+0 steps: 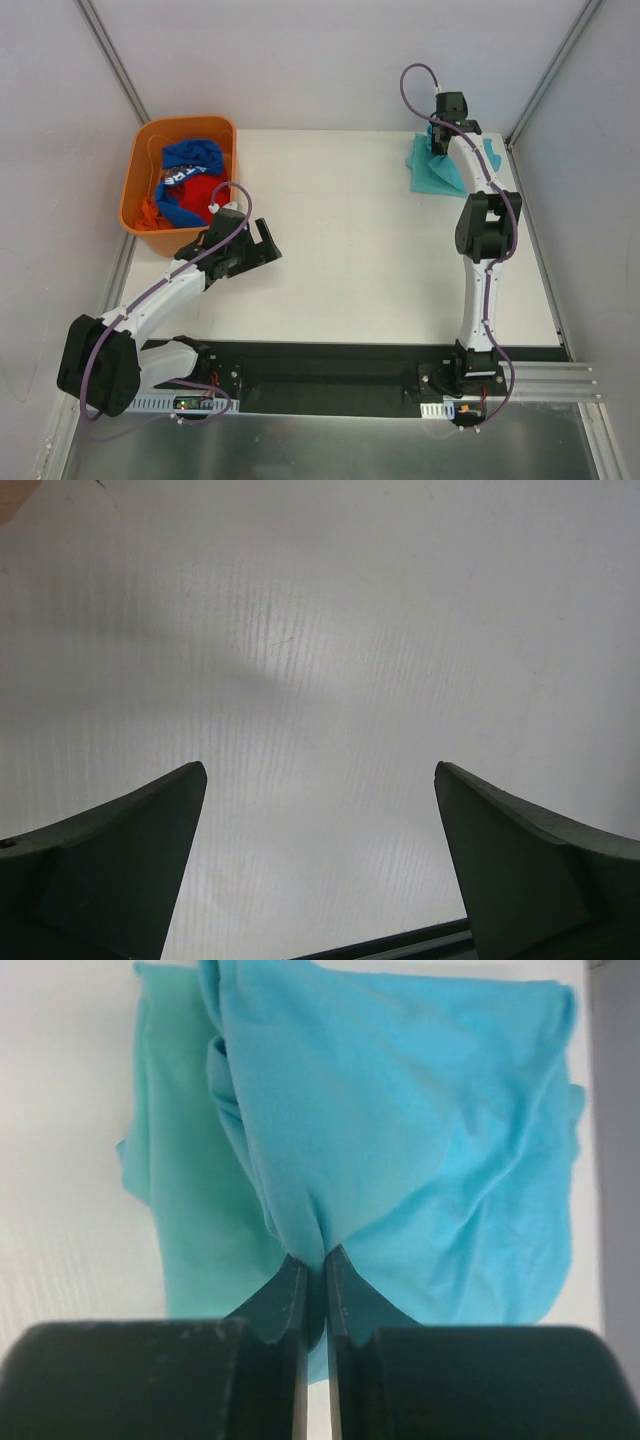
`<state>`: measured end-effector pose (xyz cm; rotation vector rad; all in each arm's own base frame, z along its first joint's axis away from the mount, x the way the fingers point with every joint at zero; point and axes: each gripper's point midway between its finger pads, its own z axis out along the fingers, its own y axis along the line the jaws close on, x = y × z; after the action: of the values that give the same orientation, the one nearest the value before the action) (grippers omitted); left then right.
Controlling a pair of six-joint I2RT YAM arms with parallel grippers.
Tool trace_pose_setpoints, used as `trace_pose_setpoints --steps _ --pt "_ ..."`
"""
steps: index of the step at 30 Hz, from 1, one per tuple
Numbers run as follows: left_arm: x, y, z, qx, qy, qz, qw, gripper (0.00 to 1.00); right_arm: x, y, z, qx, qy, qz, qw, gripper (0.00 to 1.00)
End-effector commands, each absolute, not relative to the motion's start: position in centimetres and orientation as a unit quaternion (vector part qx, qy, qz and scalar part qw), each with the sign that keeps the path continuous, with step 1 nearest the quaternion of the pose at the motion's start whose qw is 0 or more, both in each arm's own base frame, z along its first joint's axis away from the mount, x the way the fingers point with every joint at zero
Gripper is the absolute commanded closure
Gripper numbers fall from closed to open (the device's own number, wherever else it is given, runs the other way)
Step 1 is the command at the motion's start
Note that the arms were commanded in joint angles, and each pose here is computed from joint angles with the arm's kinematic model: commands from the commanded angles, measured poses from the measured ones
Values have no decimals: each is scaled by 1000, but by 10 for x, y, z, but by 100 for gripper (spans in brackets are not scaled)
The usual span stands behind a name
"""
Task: Fold and stack the t-shirts
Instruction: Put the neatly folded tshirt into the corner of the board with the right arm
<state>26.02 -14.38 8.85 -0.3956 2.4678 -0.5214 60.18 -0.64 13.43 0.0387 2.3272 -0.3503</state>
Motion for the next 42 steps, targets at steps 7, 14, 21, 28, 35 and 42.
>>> trace_pose_setpoints --steps 7,14,21,28,35,42 --pt "265 -143 87 -145 925 -195 294 1 601 65 91 -45 937 -33 346 69" --pt "264 -145 90 -143 923 -203 293 1 588 83 104 -79 935 16 345 27" --pt "265 -148 107 -135 914 -220 313 1 575 76 183 -68 913 14 402 3" --pt "267 -151 128 -129 901 -241 337 1 549 39 214 28 903 92 419 3" --pt "269 -154 132 -127 900 -246 338 1 551 22 159 70 921 208 322 3" --pt "273 -154 129 -130 903 -240 331 1 553 -18 98 150 932 196 265 3"
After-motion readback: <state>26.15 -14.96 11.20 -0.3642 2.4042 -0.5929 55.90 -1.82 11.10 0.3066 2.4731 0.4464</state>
